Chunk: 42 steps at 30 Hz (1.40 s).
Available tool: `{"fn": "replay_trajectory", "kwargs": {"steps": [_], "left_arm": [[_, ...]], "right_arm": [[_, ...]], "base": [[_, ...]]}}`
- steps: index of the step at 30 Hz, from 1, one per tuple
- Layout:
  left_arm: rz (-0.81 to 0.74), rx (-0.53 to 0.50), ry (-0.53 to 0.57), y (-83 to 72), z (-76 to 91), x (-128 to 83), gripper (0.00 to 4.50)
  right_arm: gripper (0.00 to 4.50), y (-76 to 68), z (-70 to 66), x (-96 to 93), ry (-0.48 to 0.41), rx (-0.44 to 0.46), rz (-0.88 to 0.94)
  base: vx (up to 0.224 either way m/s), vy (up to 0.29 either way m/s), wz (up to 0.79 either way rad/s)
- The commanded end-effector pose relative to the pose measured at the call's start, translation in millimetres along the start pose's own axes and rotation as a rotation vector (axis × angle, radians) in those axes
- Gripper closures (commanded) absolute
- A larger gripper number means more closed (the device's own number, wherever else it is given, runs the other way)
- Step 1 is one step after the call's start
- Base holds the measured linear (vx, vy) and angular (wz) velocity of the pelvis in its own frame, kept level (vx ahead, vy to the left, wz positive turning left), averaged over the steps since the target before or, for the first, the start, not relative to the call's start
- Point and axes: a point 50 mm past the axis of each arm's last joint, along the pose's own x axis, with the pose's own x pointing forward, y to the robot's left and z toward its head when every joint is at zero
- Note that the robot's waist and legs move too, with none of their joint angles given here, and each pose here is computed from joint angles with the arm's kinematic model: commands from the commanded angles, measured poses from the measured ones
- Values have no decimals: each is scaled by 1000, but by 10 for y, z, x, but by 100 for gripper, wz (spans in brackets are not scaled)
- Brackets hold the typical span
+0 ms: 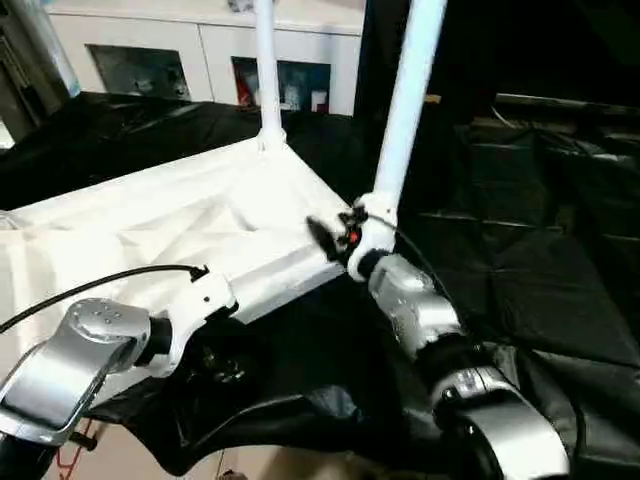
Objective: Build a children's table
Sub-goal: Rotate leg to tighten
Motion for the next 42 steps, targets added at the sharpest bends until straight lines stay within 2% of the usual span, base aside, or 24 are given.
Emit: {"fn": "replay_trajectory", "kwargs": {"steps": [1,2,4,6,7,15,18,19,23,24,26,32,33,34,37,39,42], "left_arm": [[28,4,19,3,-20,-21,57],[31,5,22,2,-25,-24,35],[35,5,25,-1,-32,-29,28],[38,6,25,-4,-34,-28,19],[41,6,25,-10,-36,-26,9],[71,22,17,6,-51,-13,9],[122,42,7,53,-58,-22,9],[125,44,6,55,-58,-23,9],[248,63,-43,170,-29,-21,9],[248,63,-43,170,-29,-21,9],[281,67,-57,201,-40,-23,9],[318,70,-104,223,-66,-28,9],[318,70,-104,223,-66,-28,9],[322,70,-156,210,-56,-19,9],[313,54,-222,175,-65,-27,9],[301,21,-277,132,-159,-106,9],[304,-22,-292,107,-299,-234,9]], "right_arm": [[102,-160,43,-2,-32,58,-137],[102,-201,56,3,-42,81,-184],[102,-305,83,-3,-56,128,-277],[102,-390,114,-18,-65,133,-335],[102,-460,147,-32,-75,124,-377],[102,-724,313,-112,-118,96,-465],[102,-936,456,-202,-156,78,-537],[102,-946,462,-207,-158,78,-540],[102,-1190,563,-356,-190,66,-612],[102,-1190,563,-356,-190,66,-612],[102,-1323,571,-460,-198,52,-646],[102,-1548,552,-663,-210,43,-714],[102,-1548,552,-663,-210,43,-714],[102,-1605,550,-721,-214,36,-729],[102,-1628,541,-749,-215,31,-718],[102,-1571,510,-721,-204,-31,-639],[102,-1478,457,-682,-194,-87,-525]], "base": [[0,0,0],[0,0,0],[0,0,0],[0,0,0],[0,0,0],[0,0,0],[0,0,0],[0,0,0],[0,0,0],[0,0,0],[0,0,0],[0,0,0],[0,0,0],[0,0,0],[0,0,0],[0,0,0],[0,0,0]]}}
